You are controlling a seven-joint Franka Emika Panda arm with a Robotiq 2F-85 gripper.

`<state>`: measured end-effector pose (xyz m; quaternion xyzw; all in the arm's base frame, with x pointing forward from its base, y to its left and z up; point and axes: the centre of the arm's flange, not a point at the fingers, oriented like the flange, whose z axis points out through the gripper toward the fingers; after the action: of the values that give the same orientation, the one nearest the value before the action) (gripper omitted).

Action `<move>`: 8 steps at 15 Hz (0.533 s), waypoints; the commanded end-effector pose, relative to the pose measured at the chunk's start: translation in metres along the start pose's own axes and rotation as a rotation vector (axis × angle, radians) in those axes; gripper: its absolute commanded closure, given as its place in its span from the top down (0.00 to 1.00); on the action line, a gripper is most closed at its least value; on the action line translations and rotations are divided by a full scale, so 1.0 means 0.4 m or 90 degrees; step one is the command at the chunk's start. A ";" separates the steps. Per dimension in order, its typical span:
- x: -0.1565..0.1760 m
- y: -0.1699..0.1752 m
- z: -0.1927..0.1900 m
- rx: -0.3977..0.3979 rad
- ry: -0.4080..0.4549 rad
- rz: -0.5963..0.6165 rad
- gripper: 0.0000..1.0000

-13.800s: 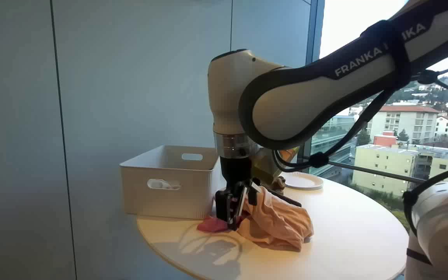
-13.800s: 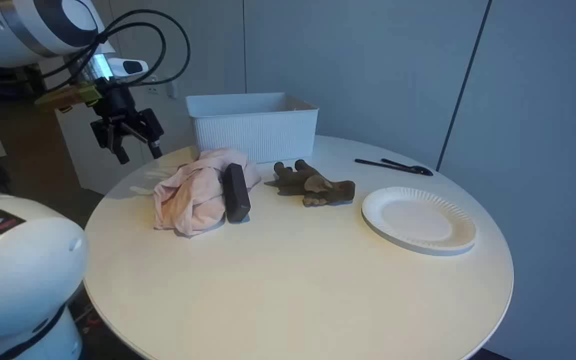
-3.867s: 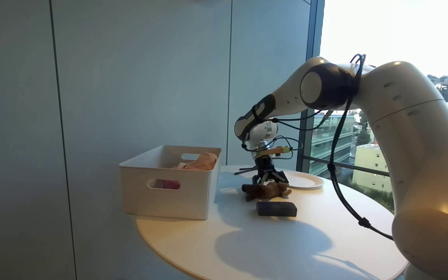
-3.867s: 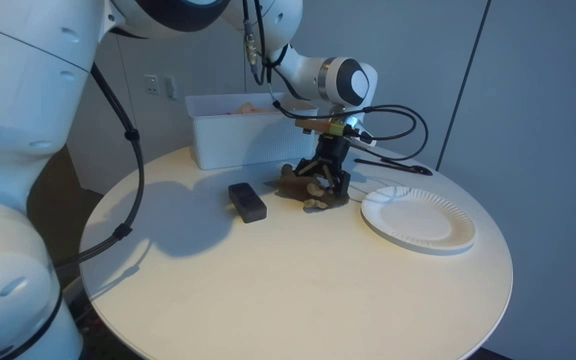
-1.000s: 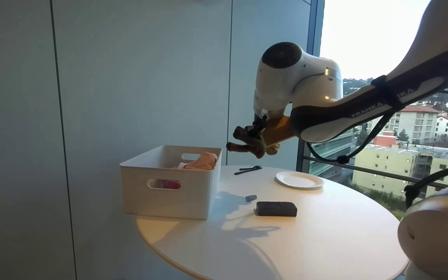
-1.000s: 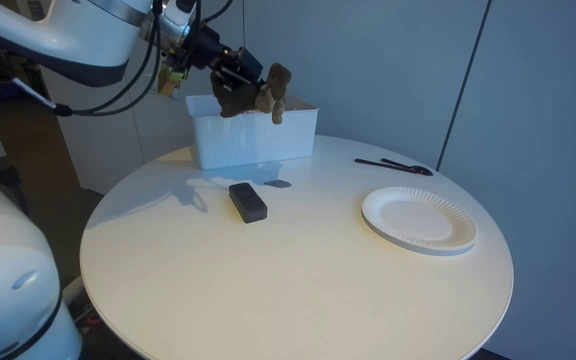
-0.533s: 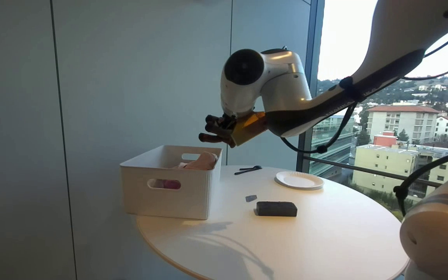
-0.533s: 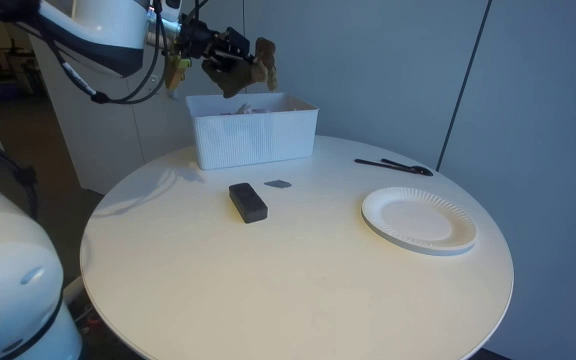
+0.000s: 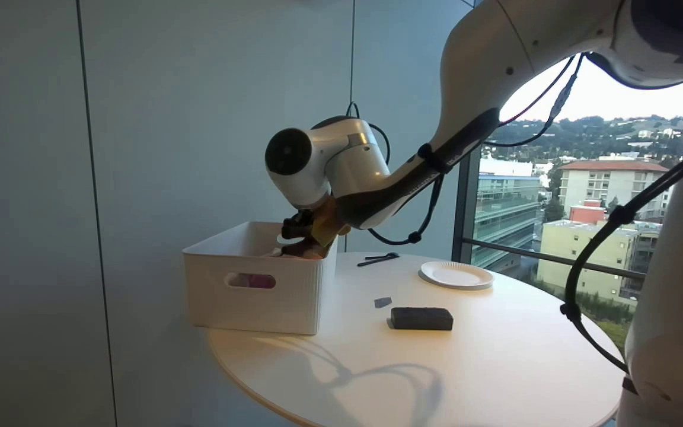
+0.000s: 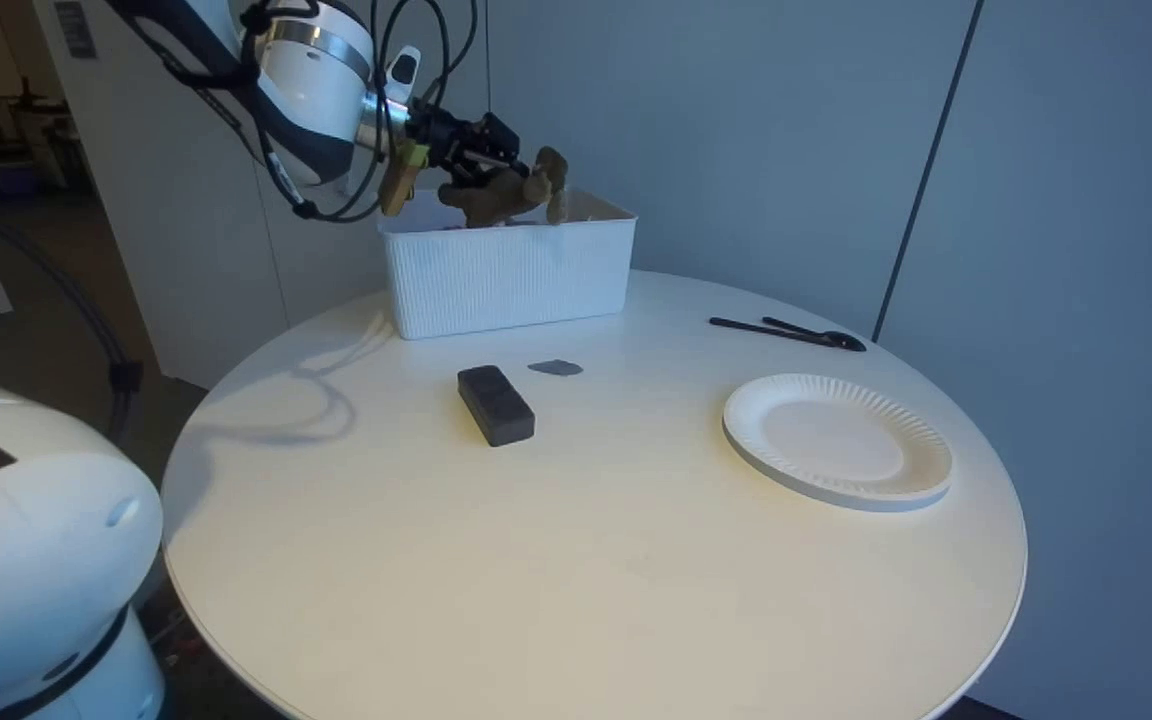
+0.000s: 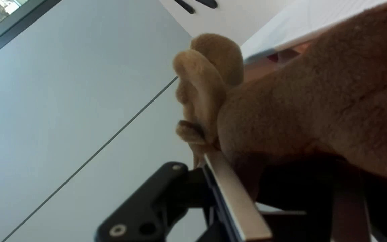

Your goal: Put the shirts and toy moose inside the white basket

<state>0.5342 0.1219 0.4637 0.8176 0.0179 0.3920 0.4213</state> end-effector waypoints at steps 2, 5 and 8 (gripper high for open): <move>0.099 -0.040 0.038 -0.029 0.005 -0.043 0.41; 0.088 -0.031 0.053 -0.059 0.012 -0.042 0.64; 0.057 0.009 0.051 -0.088 0.020 -0.002 0.88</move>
<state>0.5705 0.1230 0.4627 0.8014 0.0273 0.3767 0.4637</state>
